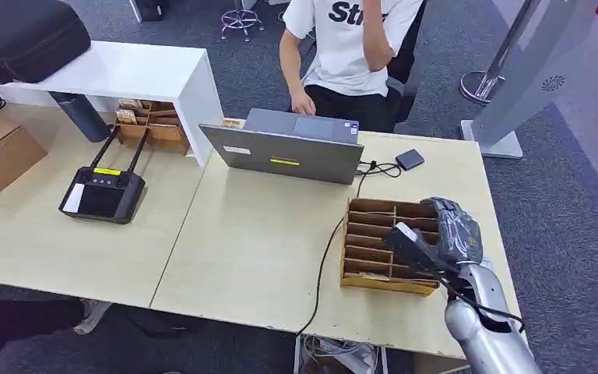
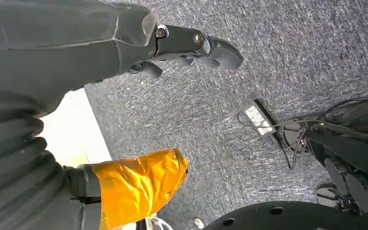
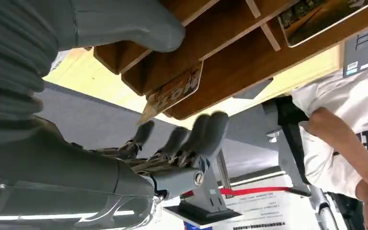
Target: Pass the card to the sensor for recognition and then transmit it.
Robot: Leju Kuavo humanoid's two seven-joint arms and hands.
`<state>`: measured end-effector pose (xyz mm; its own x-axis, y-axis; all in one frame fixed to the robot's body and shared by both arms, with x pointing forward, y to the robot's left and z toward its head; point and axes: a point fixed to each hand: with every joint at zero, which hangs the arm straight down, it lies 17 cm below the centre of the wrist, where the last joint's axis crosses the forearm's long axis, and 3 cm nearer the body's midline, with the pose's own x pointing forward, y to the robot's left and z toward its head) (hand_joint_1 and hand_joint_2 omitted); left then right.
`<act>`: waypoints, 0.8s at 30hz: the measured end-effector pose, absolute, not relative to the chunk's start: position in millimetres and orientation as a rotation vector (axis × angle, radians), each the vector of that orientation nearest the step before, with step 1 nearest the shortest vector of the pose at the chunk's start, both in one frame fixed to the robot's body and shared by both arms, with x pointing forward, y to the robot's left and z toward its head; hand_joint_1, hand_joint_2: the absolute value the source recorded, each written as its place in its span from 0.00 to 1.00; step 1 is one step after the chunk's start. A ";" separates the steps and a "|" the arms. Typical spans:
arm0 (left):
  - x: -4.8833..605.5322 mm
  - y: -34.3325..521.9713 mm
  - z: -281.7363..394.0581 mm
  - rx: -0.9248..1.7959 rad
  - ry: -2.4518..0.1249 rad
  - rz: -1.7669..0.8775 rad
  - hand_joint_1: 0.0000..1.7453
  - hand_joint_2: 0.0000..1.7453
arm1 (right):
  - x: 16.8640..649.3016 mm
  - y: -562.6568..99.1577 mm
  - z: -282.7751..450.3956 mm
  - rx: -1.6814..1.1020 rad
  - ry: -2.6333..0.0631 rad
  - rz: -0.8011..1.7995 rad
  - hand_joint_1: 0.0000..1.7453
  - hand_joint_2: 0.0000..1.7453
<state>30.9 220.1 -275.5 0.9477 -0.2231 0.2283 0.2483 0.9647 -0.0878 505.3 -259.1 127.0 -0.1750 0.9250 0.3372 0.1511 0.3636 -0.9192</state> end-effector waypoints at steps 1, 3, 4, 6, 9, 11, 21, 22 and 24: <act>30.9 220.1 -275.5 -0.116 -0.219 -0.240 0.00 1.00 | 505.3 -259.1 127.0 -0.988 -1.599 0.944 0.40 1.00; 30.9 220.1 -275.5 -0.116 -0.219 -0.240 0.00 1.00 | 505.3 -259.1 126.8 -0.987 -1.598 0.944 0.40 1.00; 30.9 220.1 -275.5 -0.116 -0.219 -0.240 0.00 1.00 | 505.3 -259.2 126.8 -0.988 -1.598 0.944 0.40 1.00; 30.9 220.1 -275.5 -0.116 -0.219 -0.240 0.00 1.00 | 505.3 -259.2 126.7 -0.987 -1.598 0.945 0.40 1.00; 30.9 220.1 -275.5 -0.116 -0.219 -0.240 0.00 1.00 | 505.4 -259.4 126.3 -0.987 -1.597 0.945 0.40 1.00; 30.8 220.1 -275.5 -0.116 -0.218 -0.240 0.00 1.00 | 505.4 -259.4 126.3 -0.988 -1.597 0.945 0.40 1.00; 30.9 220.1 -275.5 -0.116 -0.219 -0.240 0.00 1.00 | 506.0 -260.0 126.6 -0.989 -1.596 0.944 0.81 1.00; 30.8 220.1 -275.5 -0.116 -0.218 -0.240 0.00 1.00 | 506.2 -260.0 127.0 -0.990 -1.597 0.944 0.84 1.00; 30.9 220.2 -275.5 -0.116 -0.219 -0.240 0.00 1.00 | 506.5 -260.2 127.6 -0.991 -1.599 0.943 0.85 1.00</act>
